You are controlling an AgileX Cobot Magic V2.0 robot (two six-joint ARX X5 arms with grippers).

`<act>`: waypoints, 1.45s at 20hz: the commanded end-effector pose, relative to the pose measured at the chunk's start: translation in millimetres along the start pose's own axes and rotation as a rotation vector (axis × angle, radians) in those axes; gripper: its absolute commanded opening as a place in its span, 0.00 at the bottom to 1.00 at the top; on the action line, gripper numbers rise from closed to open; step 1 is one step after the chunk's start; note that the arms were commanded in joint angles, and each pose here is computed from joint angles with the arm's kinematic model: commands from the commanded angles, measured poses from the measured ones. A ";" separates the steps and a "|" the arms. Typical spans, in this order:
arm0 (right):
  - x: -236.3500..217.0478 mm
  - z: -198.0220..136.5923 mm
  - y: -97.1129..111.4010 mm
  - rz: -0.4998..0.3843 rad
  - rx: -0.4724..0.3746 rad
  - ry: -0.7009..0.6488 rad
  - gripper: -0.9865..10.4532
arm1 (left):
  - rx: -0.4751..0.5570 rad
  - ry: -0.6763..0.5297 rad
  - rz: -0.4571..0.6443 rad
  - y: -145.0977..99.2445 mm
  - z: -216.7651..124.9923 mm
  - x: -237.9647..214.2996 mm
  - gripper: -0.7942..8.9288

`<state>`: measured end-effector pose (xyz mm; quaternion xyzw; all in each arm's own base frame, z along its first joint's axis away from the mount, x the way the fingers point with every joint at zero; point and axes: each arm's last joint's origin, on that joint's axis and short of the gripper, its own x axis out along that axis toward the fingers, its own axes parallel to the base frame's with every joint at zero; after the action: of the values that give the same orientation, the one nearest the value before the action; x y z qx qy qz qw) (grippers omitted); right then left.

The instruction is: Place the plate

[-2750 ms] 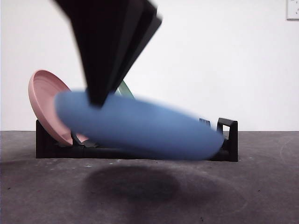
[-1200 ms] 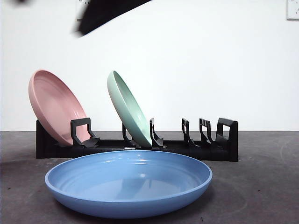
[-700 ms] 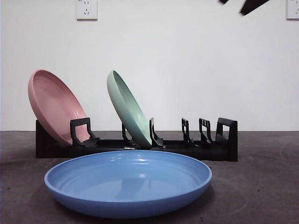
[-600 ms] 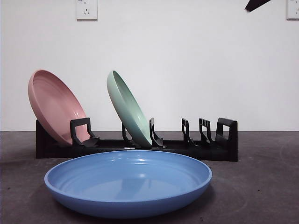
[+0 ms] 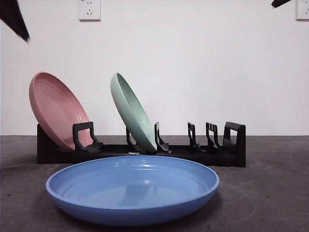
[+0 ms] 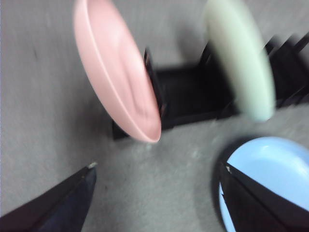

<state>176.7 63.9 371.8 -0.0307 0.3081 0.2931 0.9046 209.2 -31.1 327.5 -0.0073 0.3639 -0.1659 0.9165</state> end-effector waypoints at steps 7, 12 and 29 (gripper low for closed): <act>1.3 2.2 -0.4 -0.020 -0.022 -0.002 0.33 | 0.114 0.084 0.305 -29.4 96.9 46.5 0.50; 1.2 2.4 -0.2 -0.018 -0.022 -0.003 0.33 | 0.164 0.241 0.433 -35.3 123.5 90.9 0.50; 1.2 1.3 0.0 -0.012 -0.018 0.007 0.33 | 0.137 0.405 0.512 -24.2 130.4 135.0 0.24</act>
<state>176.6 63.3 371.3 -0.0382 0.3096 0.2861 0.9060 374.9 -107.6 337.8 0.1831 0.5213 0.0413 0.8325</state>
